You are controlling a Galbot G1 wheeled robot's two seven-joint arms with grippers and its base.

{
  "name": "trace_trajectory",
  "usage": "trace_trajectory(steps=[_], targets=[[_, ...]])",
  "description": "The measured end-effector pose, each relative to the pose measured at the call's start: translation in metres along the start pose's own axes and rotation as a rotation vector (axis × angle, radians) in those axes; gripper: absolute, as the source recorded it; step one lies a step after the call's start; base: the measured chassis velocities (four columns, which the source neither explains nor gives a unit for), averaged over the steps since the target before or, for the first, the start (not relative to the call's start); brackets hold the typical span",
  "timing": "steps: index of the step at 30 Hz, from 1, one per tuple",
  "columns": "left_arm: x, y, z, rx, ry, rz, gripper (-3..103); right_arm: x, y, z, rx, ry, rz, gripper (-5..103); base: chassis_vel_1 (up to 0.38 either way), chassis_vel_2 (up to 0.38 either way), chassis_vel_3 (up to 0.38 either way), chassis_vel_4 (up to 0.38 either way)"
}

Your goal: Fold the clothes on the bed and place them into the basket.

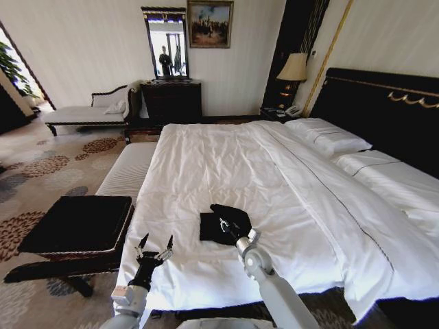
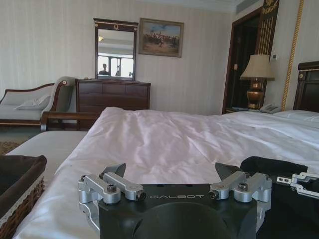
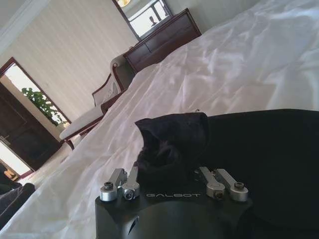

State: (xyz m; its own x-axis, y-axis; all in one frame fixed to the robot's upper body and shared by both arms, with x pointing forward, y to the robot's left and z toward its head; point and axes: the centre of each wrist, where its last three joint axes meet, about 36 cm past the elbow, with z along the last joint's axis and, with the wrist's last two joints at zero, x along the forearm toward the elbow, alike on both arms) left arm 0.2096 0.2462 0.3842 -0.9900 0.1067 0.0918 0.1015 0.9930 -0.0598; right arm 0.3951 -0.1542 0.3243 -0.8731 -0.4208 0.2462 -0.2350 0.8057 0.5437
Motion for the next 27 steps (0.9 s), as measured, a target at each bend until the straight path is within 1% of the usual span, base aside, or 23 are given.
trace_trajectory(steps=[1, 2, 3, 4, 5, 7, 10, 11, 14, 16, 17, 19, 20, 21, 22, 23, 24, 25, 27], targets=[[0.000, 0.000, 0.000, 0.000, 0.000, 0.000, 100, 0.000, 0.000, 0.000, 0.000, 0.000, 0.000, 41, 0.000, 0.000, 0.000, 0.000], [0.000, 0.000, 0.000, 0.000, 0.000, 0.000, 100, 0.002, 0.002, 0.002, 0.011, 0.003, -0.009, 46, 0.000, 0.000, 0.000, 0.000], [0.000, 0.000, 0.000, 0.000, 0.000, 0.000, 100, 0.004, 0.004, 0.004, 0.026, 0.008, -0.018, 46, 0.000, 0.000, 0.000, 0.000], [0.000, 0.000, 0.000, 0.000, 0.000, 0.000, 100, 0.009, 0.007, 0.010, 0.051, 0.019, -0.030, 57, 0.000, 0.000, 0.000, 0.000], [0.000, 0.000, 0.000, 0.000, 0.000, 0.000, 100, 0.012, 0.009, 0.012, 0.063, 0.023, -0.038, 62, 0.000, 0.000, 0.000, 0.000], [0.000, 0.000, 0.000, 0.000, 0.000, 0.000, 100, 0.014, 0.011, 0.012, 0.066, 0.020, -0.044, 62, 0.000, 0.000, 0.000, 0.000], [0.000, 0.000, 0.000, 0.000, 0.000, 0.000, 100, 0.021, 0.023, 0.003, 0.067, -0.008, -0.082, 79, 0.000, 0.000, 0.000, 0.000], [0.000, 0.000, 0.000, 0.000, 0.000, 0.000, 100, 0.021, 0.023, 0.003, 0.067, -0.008, -0.082, 79, 0.000, 0.000, 0.000, 0.000], [0.000, 0.000, 0.000, 0.000, 0.000, 0.000, 100, 0.032, 0.031, -0.007, 0.068, -0.044, -0.123, 94, 0.000, 0.000, 0.000, 0.000], [0.000, 0.000, 0.000, 0.000, 0.000, 0.000, 100, 0.035, 0.031, -0.009, 0.067, -0.056, -0.125, 94, 0.000, 0.000, 0.000, 0.000], [0.000, 0.000, 0.000, 0.000, 0.000, 0.000, 100, 0.040, 0.027, -0.013, 0.070, -0.074, -0.113, 98, 0.000, 0.000, 0.000, 0.000], [0.000, 0.000, 0.000, 0.000, 0.000, 0.000, 100, 0.043, 0.016, -0.018, 0.094, -0.101, -0.064, 100, 0.000, 0.000, 0.000, 0.000], [0.000, 0.000, 0.000, 0.000, 0.000, 0.000, 100, 0.043, 0.016, -0.018, 0.094, -0.101, -0.064, 100, 0.000, 0.000, 0.000, 0.000], [0.000, 0.000, 0.000, 0.000, 0.000, 0.000, 100, 0.044, 0.007, -0.018, 0.119, -0.115, -0.022, 100, 0.000, 0.000, 0.000, 0.000], [0.000, 0.000, 0.000, 0.000, 0.000, 0.000, 100, 0.046, -0.007, -0.016, 0.151, -0.127, 0.037, 100, 0.000, 0.000, 0.000, 0.000], [0.000, 0.000, 0.000, 0.000, 0.000, 0.000, 100, 0.050, -0.017, -0.016, 0.167, -0.134, 0.072, 100, 0.000, 0.000, 0.000, 0.000], [0.000, 0.000, 0.000, 0.000, 0.000, 0.000, 100, 0.050, -0.017, -0.016, 0.167, -0.134, 0.072, 100, 0.000, 0.000, 0.000, 0.000], [0.004, -0.001, 0.004, -0.021, 0.003, -0.011, 100, 0.056, -0.027, -0.016, 0.179, -0.140, 0.106, 100, 0.000, 0.000, 0.000, 0.000], [0.015, -0.005, 0.014, -0.039, 0.027, -0.044, 100, 0.063, -0.035, -0.016, 0.189, -0.144, 0.136, 100, 0.000, 0.000, 0.000, 0.000]])
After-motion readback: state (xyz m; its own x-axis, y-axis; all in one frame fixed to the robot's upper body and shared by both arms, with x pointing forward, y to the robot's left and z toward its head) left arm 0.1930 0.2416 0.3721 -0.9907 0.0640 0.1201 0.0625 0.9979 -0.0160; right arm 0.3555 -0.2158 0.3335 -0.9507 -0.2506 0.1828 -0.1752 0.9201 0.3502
